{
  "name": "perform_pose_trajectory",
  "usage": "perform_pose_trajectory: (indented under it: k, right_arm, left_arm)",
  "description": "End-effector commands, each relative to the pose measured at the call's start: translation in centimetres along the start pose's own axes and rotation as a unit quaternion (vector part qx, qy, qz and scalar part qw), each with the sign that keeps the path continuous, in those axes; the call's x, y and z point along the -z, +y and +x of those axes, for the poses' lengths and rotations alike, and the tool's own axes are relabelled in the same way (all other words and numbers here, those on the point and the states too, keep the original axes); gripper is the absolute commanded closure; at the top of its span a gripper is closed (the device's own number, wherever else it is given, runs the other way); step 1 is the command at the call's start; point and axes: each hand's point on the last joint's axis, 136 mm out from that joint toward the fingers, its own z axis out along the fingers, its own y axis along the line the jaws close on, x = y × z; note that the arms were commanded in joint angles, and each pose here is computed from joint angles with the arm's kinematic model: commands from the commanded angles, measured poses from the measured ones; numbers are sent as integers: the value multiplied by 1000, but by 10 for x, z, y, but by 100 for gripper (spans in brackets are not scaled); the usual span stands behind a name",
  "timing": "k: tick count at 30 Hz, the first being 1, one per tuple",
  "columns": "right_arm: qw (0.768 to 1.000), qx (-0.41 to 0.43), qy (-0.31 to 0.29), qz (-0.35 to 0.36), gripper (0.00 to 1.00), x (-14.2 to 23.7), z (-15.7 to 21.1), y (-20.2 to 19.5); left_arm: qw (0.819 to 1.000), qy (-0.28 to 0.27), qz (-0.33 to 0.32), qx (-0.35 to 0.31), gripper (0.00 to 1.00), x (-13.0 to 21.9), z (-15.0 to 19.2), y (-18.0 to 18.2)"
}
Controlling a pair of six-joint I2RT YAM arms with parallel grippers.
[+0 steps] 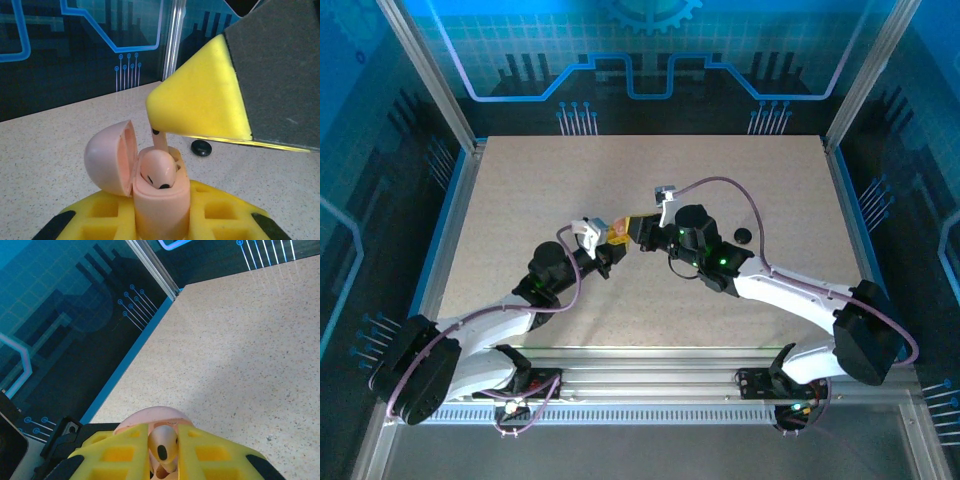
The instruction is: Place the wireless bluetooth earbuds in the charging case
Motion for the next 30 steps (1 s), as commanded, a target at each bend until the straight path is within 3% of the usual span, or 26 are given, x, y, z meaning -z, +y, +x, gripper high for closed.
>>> perform_pose_trajectory:
  k: [1, 18, 30]
  right_arm:
    - [1000, -5, -3, -12, 81, 5, 2, 9]
    - [999, -12, 29, -32, 81, 6, 21, 11]
    - [997, 7, 14, -69, 80, 12, 21, 20]
  left_arm:
    - [999, -40, -1, -14, 85, 5, -22, -3]
    - [998, -53, 2, -38, 85, 9, -27, -6]
    - [995, -85, -8, -55, 85, 15, -35, -4]
